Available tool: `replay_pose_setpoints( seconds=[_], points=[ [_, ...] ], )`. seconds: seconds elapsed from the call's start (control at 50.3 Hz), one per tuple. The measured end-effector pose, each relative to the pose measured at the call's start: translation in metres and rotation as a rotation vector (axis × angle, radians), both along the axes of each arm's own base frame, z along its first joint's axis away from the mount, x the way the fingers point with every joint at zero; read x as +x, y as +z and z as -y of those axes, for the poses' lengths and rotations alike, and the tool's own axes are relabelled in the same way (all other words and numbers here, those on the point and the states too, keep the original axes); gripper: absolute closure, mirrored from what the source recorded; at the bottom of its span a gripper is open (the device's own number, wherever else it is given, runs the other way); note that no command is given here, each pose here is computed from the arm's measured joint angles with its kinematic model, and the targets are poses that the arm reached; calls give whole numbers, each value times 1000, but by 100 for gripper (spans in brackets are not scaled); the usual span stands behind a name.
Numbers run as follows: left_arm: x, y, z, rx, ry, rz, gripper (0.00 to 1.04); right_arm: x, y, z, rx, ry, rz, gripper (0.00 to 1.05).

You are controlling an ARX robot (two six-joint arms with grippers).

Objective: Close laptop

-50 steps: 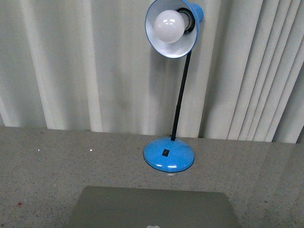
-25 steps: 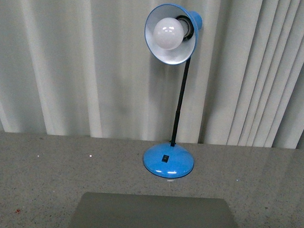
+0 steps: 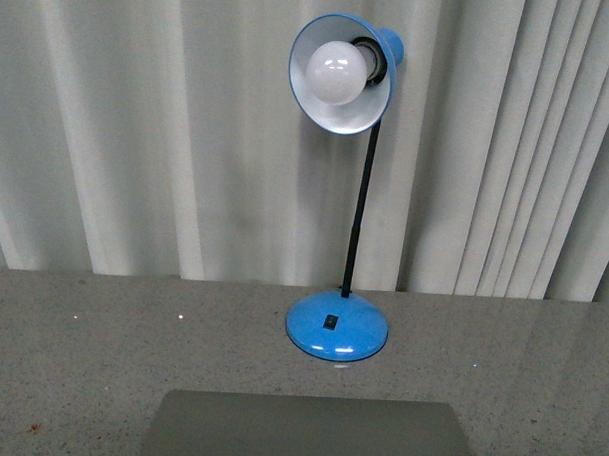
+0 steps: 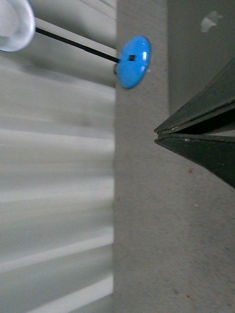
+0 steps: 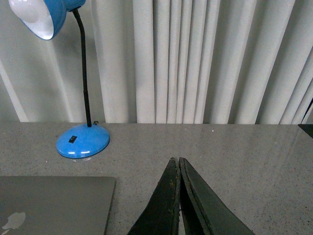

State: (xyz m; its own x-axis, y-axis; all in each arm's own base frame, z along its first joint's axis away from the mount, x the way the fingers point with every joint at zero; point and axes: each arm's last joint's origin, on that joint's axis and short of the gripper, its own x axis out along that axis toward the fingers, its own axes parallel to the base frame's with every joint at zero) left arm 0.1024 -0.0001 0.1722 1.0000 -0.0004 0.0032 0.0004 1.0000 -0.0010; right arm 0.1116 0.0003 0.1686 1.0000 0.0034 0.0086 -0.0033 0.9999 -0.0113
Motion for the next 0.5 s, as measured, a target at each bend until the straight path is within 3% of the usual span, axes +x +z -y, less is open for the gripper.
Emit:
replay_pose_setpoints(
  seconds=[0.497],
  points=[
    [-6, 1, 0, 0, 0, 22, 101, -14, -3, 0, 0, 0, -5, 102]
  ],
)
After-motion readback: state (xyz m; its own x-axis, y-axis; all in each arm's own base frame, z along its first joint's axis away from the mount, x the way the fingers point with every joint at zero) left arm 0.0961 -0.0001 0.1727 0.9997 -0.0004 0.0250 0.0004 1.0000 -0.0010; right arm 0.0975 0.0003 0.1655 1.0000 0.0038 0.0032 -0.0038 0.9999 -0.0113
